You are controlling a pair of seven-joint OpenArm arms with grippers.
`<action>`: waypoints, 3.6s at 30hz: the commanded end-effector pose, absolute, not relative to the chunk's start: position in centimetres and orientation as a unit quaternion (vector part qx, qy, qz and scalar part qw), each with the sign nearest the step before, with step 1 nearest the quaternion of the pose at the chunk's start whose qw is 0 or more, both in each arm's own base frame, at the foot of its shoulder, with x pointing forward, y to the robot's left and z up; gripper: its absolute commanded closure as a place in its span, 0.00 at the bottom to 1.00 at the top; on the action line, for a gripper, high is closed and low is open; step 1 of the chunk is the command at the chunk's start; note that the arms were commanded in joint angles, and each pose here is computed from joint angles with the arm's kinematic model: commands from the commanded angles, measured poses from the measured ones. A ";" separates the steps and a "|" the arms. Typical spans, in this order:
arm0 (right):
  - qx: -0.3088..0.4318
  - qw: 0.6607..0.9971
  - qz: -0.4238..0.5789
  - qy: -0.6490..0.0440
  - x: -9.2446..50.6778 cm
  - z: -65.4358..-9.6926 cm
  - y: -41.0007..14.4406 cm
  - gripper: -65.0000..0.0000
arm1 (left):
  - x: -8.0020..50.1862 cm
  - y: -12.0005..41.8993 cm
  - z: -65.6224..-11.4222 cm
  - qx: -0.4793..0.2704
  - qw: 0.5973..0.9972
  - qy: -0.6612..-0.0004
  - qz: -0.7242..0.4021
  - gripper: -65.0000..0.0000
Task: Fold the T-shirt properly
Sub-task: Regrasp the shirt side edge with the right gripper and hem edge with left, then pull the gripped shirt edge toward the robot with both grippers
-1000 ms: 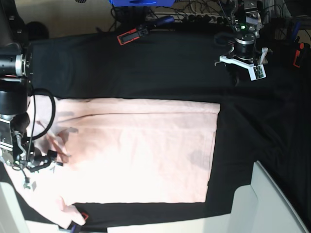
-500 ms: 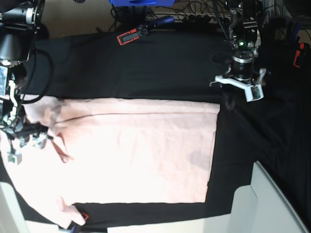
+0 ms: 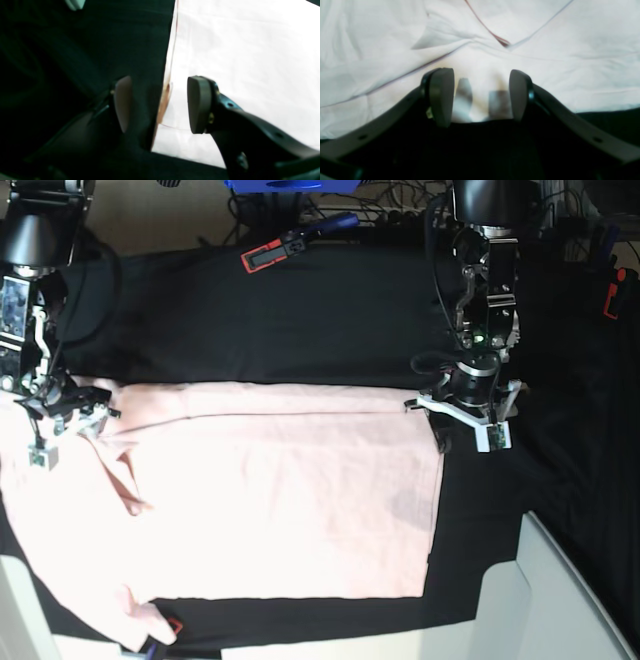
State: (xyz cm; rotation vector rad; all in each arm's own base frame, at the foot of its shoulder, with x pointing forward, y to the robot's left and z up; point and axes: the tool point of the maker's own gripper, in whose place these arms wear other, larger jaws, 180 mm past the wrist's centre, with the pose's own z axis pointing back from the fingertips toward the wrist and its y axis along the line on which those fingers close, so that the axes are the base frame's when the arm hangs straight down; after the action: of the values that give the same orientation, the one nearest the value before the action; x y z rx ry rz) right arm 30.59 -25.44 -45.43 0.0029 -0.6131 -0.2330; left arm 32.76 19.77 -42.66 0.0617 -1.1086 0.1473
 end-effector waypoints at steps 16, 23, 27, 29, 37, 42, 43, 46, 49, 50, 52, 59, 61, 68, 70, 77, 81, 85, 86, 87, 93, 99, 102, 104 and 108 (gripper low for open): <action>-0.004 0.939 -0.112 -0.326 31.6 -43.9 -26.1 0.48 | 33.0 19.4 -45.1 0.025 0.860 -0.503 0.077 0.72; 0.006 0.939 -0.114 -0.325 31.6 -44.2 -25.2 0.48 | 33.0 19.5 -45.2 0.025 0.861 -0.502 0.078 0.72; 0.010 0.939 -0.115 -0.325 31.6 -44.3 -24.8 0.48 | 33.5 19.5 -44.8 0.025 0.858 -0.507 0.078 0.73; 0.011 0.939 -0.116 -0.324 31.6 -44.3 -24.7 0.48 | 33.5 19.4 -45.4 0.024 0.862 -0.500 0.078 0.73; 0.012 0.939 -0.116 -0.323 31.5 -44.4 -24.6 0.48 | 33.6 19.3 -46.5 0.023 0.870 -0.486 0.081 0.74; 0.013 0.939 -0.116 -0.323 31.5 -44.4 -24.5 0.48 | 33.6 19.3 -46.4 0.023 0.869 -0.487 0.081 0.85; 0.013 0.939 -0.116 -0.323 31.5 -44.4 -24.5 0.48 | 33.7 19.3 -46.4 0.023 0.869 -0.488 0.081 0.88; 0.013 0.939 -0.116 -0.323 31.5 -44.4 -24.5 0.48 | 33.8 19.3 -46.3 0.023 0.869 -0.488 0.081 0.89; 0.013 0.939 -0.116 -0.323 31.5 -44.4 -24.5 0.48 | 33.9 19.3 -46.2 0.023 0.868 -0.490 0.081 0.89; 0.013 0.939 -0.116 -0.323 31.5 -44.4 -24.5 0.48 | 33.9 19.2 -46.2 0.022 0.868 -0.490 0.081 0.89; 0.013 0.939 -0.116 -0.323 31.5 -44.4 -24.5 0.48 | 34.2 19.2 -46.0 0.022 0.866 -0.492 0.081 0.93; 0.012 0.942 -0.116 -0.315 30.7 -45.0 -24.5 0.48 | 36.3 18.4 -45.3 0.011 0.865 -0.494 0.087 0.97; 0.012 0.942 -0.116 -0.313 30.6 -45.0 -24.5 0.48 | 36.7 18.4 -45.3 0.010 0.865 -0.493 0.088 0.97; 0.016 0.945 -0.106 -0.308 30.1 -45.4 -24.2 0.48 | 38.9 18.6 -43.5 0.009 0.854 -0.512 0.092 0.97; 0.028 0.948 -0.078 -0.306 30.2 -45.6 -22.8 0.48 | 39.2 18.7 -42.8 0.009 0.849 -0.520 0.092 0.97; 0.055 0.953 -0.004 -0.299 31.1 -45.9 -17.6 0.48 | 36.7 18.8 -40.4 0.014 0.839 -0.539 0.081 0.97; 0.068 0.953 0.026 -0.293 31.3 -46.2 -15.3 0.48 | 34.3 18.9 -41.3 0.020 0.846 -0.528 0.074 0.98; 0.072 0.951 0.038 -0.299 32.0 -45.7 -14.5 0.48 | 31.9 19.1 -42.1 0.025 0.854 -0.516 0.068 0.98; 0.075 0.950 0.037 -0.299 32.0 -45.7 -14.2 0.48 | 31.4 19.3 -42.3 0.028 0.856 -0.513 0.065 0.98; 0.077 0.951 0.036 -0.299 32.0 -45.7 -14.0 0.48 | 31.1 19.4 -42.4 0.029 0.857 -0.511 0.064 0.98; 0.081 0.956 0.031 -0.279 31.2 -47.0 -13.7 0.48 | 32.7 20.5 -41.5 0.037 0.850 -0.522 0.061 0.98; 0.094 0.956 0.029 -0.277 31.0 -47.2 -12.4 0.48 | 35.3 20.5 -39.5 0.037 0.835 -0.546 0.060 0.98; 0.097 0.956 0.028 -0.277 31.0 -47.2 -12.1 0.48 | 35.8 20.4 -39.1 0.035 0.832 -0.550 0.060 0.98; 0.098 0.956 0.027 -0.274 30.9 -47.4 -12.0 0.48 | 35.7 20.1 -38.9 0.034 0.831 -0.552 0.056 0.98; 0.095 0.957 0.026 -0.274 30.9 -47.4 -12.3 0.48 | 33.2 20.3 -40.8 0.037 0.846 -0.529 0.056 0.98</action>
State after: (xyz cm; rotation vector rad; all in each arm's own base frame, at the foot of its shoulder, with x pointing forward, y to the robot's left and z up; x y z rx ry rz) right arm 29.56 -11.89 -48.46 0.1961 -0.5111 0.0533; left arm 32.36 19.87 -42.17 0.0674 -1.0662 0.1191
